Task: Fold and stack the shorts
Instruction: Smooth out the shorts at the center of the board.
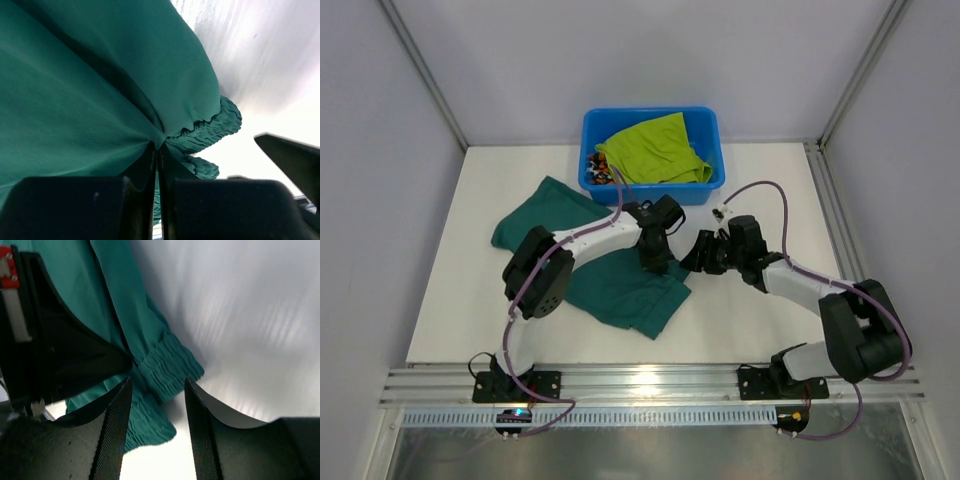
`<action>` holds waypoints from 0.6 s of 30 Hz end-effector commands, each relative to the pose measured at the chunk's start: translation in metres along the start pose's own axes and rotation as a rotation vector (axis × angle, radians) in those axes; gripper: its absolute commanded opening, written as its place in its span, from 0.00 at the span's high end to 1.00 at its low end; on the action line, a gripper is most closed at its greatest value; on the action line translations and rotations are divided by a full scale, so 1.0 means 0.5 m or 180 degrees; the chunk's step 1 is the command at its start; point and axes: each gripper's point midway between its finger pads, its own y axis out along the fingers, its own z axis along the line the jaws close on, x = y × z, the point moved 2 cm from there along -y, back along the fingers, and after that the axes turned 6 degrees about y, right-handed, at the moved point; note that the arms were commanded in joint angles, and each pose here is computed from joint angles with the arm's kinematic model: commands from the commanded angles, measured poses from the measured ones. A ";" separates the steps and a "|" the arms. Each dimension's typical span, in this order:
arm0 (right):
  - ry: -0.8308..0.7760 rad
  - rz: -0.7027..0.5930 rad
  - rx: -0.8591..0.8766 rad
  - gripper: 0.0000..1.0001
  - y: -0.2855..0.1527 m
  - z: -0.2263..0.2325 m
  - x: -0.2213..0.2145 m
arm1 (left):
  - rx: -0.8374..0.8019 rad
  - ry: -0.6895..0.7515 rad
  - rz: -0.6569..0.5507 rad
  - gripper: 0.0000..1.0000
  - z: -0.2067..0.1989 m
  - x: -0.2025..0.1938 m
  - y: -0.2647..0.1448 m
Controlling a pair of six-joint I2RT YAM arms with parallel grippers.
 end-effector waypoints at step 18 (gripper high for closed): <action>-0.0224 0.0321 0.0003 0.96 0.063 -0.052 -0.038 | -0.0260 -0.0336 -0.0757 1.00 -0.028 0.094 -0.111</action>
